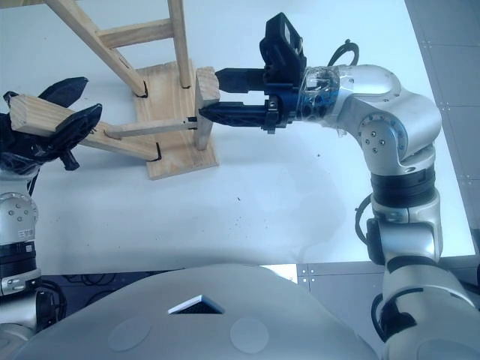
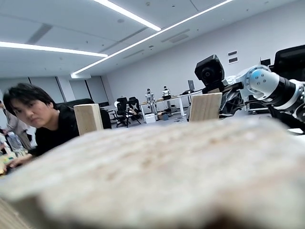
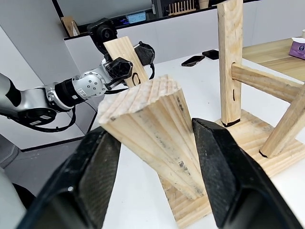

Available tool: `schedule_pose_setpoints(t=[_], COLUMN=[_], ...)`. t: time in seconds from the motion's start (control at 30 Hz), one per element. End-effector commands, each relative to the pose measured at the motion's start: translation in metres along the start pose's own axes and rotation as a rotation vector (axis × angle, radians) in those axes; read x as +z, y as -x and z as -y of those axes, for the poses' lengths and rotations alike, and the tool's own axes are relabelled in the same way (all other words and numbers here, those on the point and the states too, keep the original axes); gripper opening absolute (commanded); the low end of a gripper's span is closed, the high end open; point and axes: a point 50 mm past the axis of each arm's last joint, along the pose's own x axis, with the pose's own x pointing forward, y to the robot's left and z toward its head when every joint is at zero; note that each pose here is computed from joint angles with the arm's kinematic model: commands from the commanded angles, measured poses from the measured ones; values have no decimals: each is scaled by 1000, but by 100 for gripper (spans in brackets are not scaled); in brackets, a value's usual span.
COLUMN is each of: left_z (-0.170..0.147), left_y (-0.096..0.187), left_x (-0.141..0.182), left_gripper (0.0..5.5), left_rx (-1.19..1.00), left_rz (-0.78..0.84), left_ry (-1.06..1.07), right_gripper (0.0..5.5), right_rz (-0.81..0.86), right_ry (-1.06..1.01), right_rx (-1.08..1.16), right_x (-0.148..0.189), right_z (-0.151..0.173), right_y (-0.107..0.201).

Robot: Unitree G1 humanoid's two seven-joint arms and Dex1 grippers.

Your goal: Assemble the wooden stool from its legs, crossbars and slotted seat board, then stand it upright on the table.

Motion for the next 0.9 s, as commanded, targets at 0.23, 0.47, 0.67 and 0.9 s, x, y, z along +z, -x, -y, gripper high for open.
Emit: schedule_pose_setpoints(t=[0.23,0.47,0.67,0.9], left_z=[-14,-20,-15,-19], left_y=[33,1,-39,-40], left_x=[-19,-12,-8,-26], left_gripper=[163,163,163,163], left_rx=[199,178,125,153], left_rz=[-314,-286,-338,-516], left_ry=[-116,-50,-4,20], right_gripper=[237,235,220,214], right_rz=[-174,-192,-230,-283], right_ry=[-87,-19,21,57], right_rx=[-17,-8,22,6], right_x=[-27,-19,-18,-21], right_z=[-7,-11,-17,-15], right_y=[4,-6,-23,-28])
